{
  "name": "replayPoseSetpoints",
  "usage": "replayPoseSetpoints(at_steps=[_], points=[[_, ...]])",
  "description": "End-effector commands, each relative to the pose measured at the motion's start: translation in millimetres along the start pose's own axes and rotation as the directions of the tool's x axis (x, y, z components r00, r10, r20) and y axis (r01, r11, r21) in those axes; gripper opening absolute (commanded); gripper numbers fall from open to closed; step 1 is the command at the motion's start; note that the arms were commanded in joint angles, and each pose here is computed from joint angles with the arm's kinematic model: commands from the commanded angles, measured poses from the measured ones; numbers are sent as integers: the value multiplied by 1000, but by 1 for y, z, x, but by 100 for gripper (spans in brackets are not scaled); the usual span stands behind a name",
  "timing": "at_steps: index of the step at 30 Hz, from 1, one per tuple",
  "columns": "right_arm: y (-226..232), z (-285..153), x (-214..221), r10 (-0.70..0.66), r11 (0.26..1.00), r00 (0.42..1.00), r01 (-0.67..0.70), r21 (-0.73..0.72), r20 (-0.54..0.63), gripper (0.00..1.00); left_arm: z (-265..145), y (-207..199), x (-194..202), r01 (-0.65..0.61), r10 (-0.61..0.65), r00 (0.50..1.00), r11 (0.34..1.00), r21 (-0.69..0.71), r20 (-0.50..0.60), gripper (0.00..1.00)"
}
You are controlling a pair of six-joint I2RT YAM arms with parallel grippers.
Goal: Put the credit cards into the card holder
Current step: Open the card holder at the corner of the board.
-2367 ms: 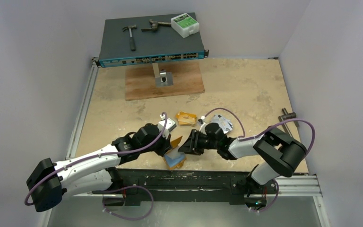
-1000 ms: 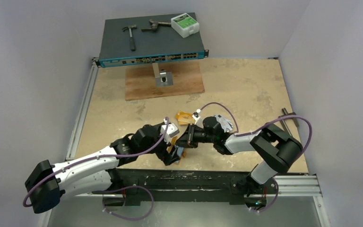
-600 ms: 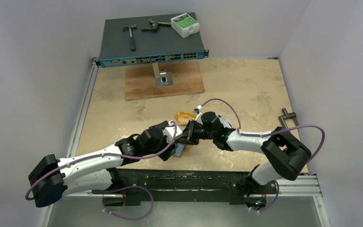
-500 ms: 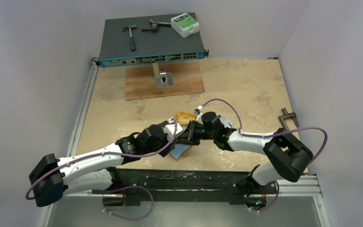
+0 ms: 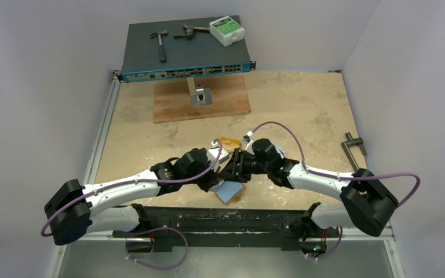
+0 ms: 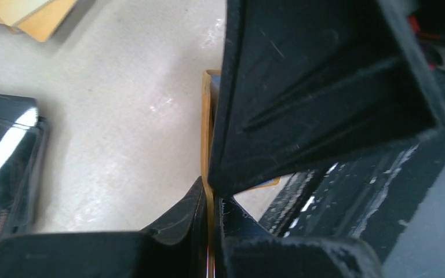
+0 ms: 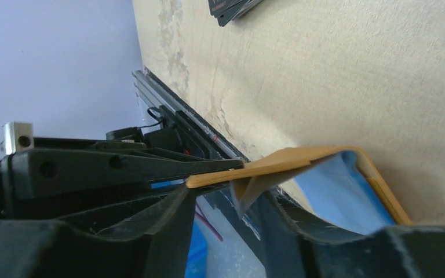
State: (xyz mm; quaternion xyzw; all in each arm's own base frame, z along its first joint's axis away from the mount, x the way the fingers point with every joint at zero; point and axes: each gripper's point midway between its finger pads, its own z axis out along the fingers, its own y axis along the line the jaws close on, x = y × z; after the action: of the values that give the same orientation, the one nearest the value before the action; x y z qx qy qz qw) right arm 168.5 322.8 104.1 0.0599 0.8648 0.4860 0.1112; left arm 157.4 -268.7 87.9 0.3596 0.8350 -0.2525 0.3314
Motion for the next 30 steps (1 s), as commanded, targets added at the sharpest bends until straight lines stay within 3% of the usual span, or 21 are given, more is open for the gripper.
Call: replayPoseSetpoints(at_steps=[1, 5, 9, 15, 22, 30], points=[[6, -14, -7, -47, 999, 997, 47, 6, 59, 49, 1, -42, -41, 112, -121, 992, 976, 188, 39, 0], [2, -33, -13, -56, 998, 989, 51, 37, 140, 57, 13, -31, -60, 225, -229, 974, 965, 134, 8, 0], [-9, -41, -10, -36, 998, 986, 29, 48, 163, 53, 23, -15, -53, 318, -314, 948, 946, 61, -55, 0], [-20, -29, -5, -43, 998, 993, 37, 58, 114, 41, 34, -2, -27, 368, -365, 926, 929, 21, -91, 5], [-28, -2, -3, -58, 997, 998, 56, 55, 35, 38, 40, 31, 7, 396, -396, 908, 918, -29, -136, 9], [-47, 35, -2, -74, 991, 994, 82, 102, -80, 32, 37, 39, 29, 366, -356, 911, 931, 8, -208, 8]])
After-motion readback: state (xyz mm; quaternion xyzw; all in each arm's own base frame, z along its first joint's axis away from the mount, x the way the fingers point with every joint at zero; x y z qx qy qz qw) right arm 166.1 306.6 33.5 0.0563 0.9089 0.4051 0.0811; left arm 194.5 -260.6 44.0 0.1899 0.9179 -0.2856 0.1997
